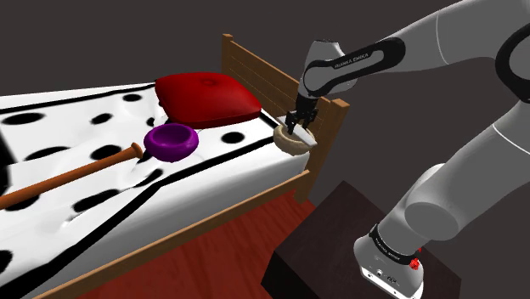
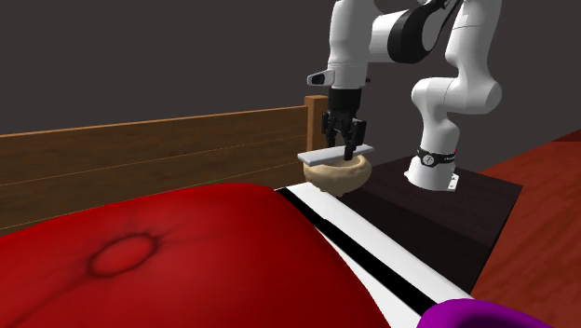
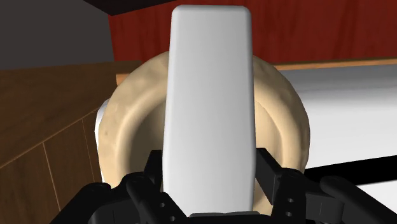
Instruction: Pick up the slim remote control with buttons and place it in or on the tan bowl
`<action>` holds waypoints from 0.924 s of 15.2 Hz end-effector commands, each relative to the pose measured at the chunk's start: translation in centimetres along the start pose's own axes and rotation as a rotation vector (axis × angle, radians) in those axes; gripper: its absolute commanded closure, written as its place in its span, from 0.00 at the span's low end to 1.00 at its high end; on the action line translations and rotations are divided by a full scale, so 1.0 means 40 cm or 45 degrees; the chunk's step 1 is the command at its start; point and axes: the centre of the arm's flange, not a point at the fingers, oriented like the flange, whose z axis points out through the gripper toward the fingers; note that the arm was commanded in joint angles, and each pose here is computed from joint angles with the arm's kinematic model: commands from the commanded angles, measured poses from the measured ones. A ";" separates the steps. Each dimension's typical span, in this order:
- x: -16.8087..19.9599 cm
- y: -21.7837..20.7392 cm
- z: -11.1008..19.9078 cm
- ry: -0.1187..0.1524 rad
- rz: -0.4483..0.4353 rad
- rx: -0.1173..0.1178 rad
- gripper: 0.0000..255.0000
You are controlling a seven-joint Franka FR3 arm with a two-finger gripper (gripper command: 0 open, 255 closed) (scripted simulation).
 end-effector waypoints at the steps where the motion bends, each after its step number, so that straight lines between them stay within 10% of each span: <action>1: 0.000 -0.001 0.005 -0.002 0.000 0.000 1.00; 5: 0.000 -0.001 0.005 -0.002 0.000 0.000 1.00; 6: 0.000 -0.001 0.005 -0.002 0.000 0.000 0.00; 14: 0.000 -0.001 -0.094 -0.002 0.000 0.000 0.00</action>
